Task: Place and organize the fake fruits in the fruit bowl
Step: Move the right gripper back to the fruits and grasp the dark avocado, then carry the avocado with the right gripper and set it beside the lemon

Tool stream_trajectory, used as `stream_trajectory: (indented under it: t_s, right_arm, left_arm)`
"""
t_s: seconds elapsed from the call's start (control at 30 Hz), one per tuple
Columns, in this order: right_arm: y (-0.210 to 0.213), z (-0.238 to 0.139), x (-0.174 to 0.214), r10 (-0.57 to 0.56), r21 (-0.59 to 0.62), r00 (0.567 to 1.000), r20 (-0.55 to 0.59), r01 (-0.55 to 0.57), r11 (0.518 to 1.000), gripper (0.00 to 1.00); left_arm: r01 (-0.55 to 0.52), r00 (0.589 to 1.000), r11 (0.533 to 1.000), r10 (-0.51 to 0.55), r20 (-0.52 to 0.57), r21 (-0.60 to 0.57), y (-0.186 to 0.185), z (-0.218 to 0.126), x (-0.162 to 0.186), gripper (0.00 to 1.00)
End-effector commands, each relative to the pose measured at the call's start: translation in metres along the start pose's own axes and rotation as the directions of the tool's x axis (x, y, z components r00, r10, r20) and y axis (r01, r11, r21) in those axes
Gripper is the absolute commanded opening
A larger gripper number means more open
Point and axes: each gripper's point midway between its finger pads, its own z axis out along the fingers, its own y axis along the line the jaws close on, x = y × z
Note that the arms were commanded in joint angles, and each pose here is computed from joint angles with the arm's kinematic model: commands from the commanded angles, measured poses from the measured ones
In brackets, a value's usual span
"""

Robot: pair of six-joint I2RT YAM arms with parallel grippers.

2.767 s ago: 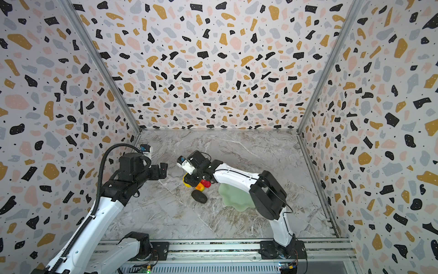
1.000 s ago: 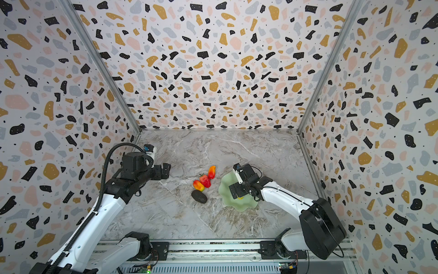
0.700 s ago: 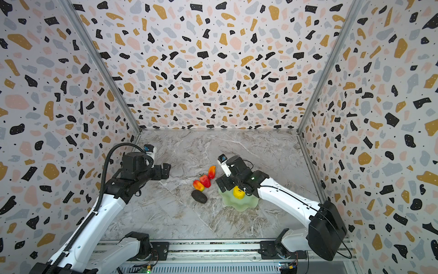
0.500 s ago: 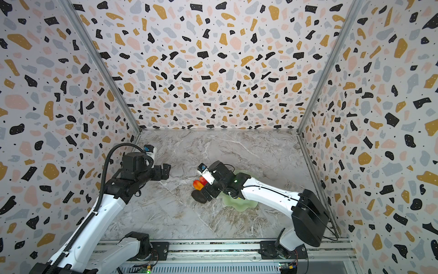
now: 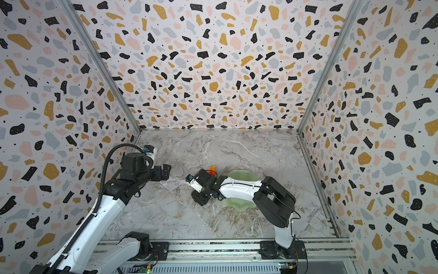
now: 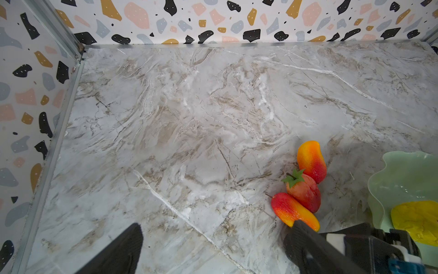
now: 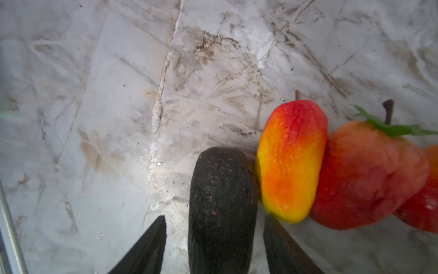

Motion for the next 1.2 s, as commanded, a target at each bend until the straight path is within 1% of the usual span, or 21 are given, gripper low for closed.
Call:
stream_trajectory:
  t_s: [0.0, 0.1, 0.17, 0.3, 0.37, 0.4, 0.53, 0.57, 0.63, 0.8, 0.9, 1.0, 1.1, 1.17]
  right_arm:
    - [0.008, -0.004, -0.015, 0.014, -0.029, 0.999, 0.033, -0.013, 1.000, 0.58]
    - [0.011, 0.001, -0.012, 0.014, -0.039, 1.000, 0.022, -0.013, 0.999, 0.54]
    - [0.012, 0.004, -0.011, 0.014, -0.042, 1.000, 0.017, -0.014, 0.999, 0.54]
    - [0.011, 0.009, -0.012, 0.016, -0.041, 1.000, 0.012, -0.015, 0.999, 0.58]
    - [0.010, 0.008, -0.015, 0.014, -0.038, 1.000, 0.017, -0.013, 0.999, 0.57]
    - [0.011, 0.008, -0.016, 0.011, -0.037, 1.000, 0.021, -0.010, 0.999, 0.55]
    - [0.011, -0.005, -0.031, 0.004, -0.028, 0.998, 0.064, -0.003, 1.000, 0.25]
    - [0.011, -0.010, -0.035, 0.001, -0.023, 0.997, 0.076, 0.001, 1.000, 0.21]
    - [0.010, -0.022, -0.043, -0.002, -0.016, 0.995, 0.103, 0.004, 1.000, 0.18]
    - [0.003, -0.059, -0.058, 0.000, 0.012, 0.985, 0.170, -0.002, 1.000, 0.16]
    - [-0.020, -0.090, -0.056, 0.042, 0.082, 0.978, 0.202, -0.060, 0.995, 0.15]
    - [-0.062, -0.122, -0.039, 0.140, 0.190, 0.962, 0.234, -0.186, 0.964, 0.15]
    - [-0.103, -0.151, -0.008, 0.253, 0.285, 0.930, 0.267, -0.327, 0.901, 0.14]
    - [-0.130, -0.168, 0.018, 0.333, 0.345, 0.898, 0.288, -0.421, 0.838, 0.14]
  left_arm:
    - [-0.014, 1.000, 1.000, 0.014, 0.010, 0.022, -0.005, -0.004, -0.002, 1.00]
    - [-0.016, 1.000, 1.000, 0.016, 0.010, 0.025, -0.006, -0.003, -0.002, 1.00]
    - [-0.015, 1.000, 1.000, 0.015, 0.009, 0.024, -0.006, -0.003, -0.002, 1.00]
    - [-0.015, 1.000, 1.000, 0.015, 0.012, 0.023, -0.006, -0.004, -0.002, 1.00]
    - [-0.015, 1.000, 1.000, 0.015, 0.015, 0.022, -0.006, -0.005, -0.002, 1.00]
    - [-0.015, 1.000, 1.000, 0.015, 0.014, 0.023, -0.006, -0.005, -0.002, 1.00]
    - [-0.015, 1.000, 1.000, 0.015, 0.011, 0.023, -0.006, -0.004, -0.001, 1.00]
    - [-0.016, 1.000, 1.000, 0.016, 0.010, 0.023, -0.006, -0.003, 0.000, 1.00]
    - [-0.015, 1.000, 1.000, 0.015, 0.011, 0.023, -0.006, -0.002, 0.000, 1.00]
    - [-0.016, 1.000, 1.000, 0.016, 0.009, 0.024, -0.006, -0.001, 0.000, 1.00]
    - [-0.015, 1.000, 1.000, 0.015, 0.009, 0.024, -0.006, -0.001, 0.001, 1.00]
    - [-0.015, 1.000, 1.000, 0.014, 0.011, 0.026, -0.006, -0.001, 0.001, 1.00]
    - [-0.016, 1.000, 0.999, 0.015, 0.012, 0.030, -0.007, 0.000, 0.001, 1.00]
    - [-0.015, 1.000, 0.999, 0.015, 0.011, 0.033, -0.008, 0.001, 0.001, 1.00]
